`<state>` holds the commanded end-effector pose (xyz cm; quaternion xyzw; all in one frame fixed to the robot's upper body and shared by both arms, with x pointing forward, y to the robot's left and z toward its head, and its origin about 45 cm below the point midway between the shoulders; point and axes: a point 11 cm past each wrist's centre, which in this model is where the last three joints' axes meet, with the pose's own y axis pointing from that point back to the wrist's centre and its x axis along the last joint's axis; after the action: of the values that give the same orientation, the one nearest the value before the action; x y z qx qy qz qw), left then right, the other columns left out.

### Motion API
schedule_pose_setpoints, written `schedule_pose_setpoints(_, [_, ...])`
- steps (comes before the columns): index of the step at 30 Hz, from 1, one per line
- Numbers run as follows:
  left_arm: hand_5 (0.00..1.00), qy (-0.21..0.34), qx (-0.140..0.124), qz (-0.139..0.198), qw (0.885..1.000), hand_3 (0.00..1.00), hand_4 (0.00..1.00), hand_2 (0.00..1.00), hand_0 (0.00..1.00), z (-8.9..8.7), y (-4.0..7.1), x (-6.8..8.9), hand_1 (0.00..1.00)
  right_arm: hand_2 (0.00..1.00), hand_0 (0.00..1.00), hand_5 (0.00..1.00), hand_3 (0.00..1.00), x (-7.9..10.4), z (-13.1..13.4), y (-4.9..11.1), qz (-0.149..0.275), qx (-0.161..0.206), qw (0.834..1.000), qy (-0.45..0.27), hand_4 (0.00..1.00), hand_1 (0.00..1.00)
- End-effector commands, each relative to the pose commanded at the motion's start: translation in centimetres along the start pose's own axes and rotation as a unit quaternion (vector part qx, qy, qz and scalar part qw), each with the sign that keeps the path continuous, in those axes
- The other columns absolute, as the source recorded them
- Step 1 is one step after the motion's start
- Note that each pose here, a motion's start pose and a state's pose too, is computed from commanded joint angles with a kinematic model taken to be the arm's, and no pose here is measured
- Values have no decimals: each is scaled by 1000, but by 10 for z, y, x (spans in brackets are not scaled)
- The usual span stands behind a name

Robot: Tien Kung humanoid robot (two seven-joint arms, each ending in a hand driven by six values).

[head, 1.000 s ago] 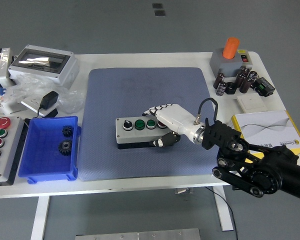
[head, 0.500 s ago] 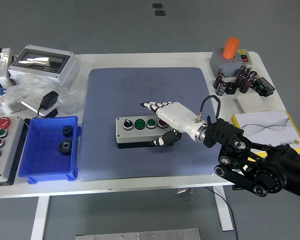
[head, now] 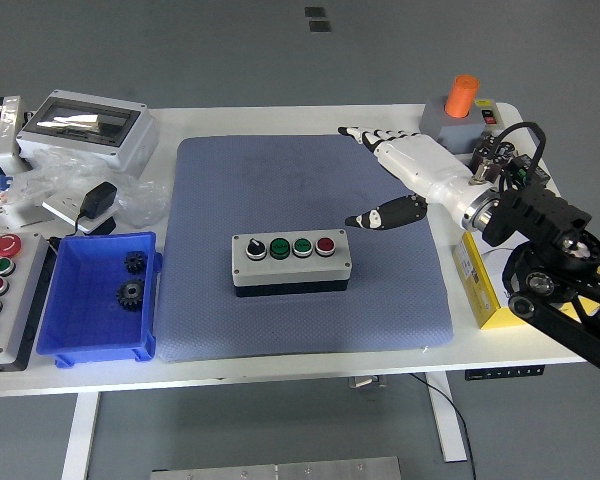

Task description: Pick up the button,place it on the desk,press the button,press the button

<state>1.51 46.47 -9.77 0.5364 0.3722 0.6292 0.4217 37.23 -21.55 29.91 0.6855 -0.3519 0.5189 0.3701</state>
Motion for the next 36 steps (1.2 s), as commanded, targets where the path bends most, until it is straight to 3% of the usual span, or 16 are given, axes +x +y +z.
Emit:
schedule_pose_setpoints(3, [214, 0, -2, 0, 1000, 614, 508, 587, 728, 1, 0, 1, 735, 915, 805, 374, 998, 7, -4, 11, -30, 7, 999, 16, 813, 850])
schedule_pose_setpoints(4, [210, 0, -2, 1, 1000, 613, 500, 584, 728, 2, 0, 1, 734, 462, 520, 119, 828, 6, -8, 15, -43, 11, 999, 22, 392, 521])
schedule_pose_setpoints(9, [210, 0, -3, 1, 1000, 613, 500, 584, 728, 3, 0, 1, 734, 462, 520, 119, 828, -13, -20, 20, -95, 29, 994, 34, 392, 521])
schedule_pose_setpoints(10, [210, 0, -3, 1, 1000, 612, 499, 585, 728, 3, 0, 1, 734, 307, 480, 35, 776, -17, -22, 19, -102, 33, 994, 33, 243, 502])
schedule_pose_setpoints(15, [210, 0, -4, 1, 1000, 612, 499, 585, 728, 3, 0, 1, 734, 307, 480, 35, 776, -36, -34, 12, -123, 47, 991, 27, 243, 502])
schedule_pose_setpoints(16, [211, 0, -4, 1, 1000, 612, 498, 585, 728, 3, 0, 1, 729, 262, 455, 24, 758, -40, -35, 10, -126, 46, 991, 26, 172, 428])
schedule_pose_setpoints(19, [211, 0, -4, 0, 1000, 612, 498, 585, 728, 4, 0, 0, 729, 262, 455, 24, 758, -49, -34, 4, -134, 42, 990, 23, 172, 428])
schedule_pose_setpoints(36, [219, -1, -5, 1, 1000, 612, 493, 585, 728, 4, 0, 1, 728, 251, 421, 52, 750, -80, -25, -9, -157, 20, 987, 10, 106, 370])
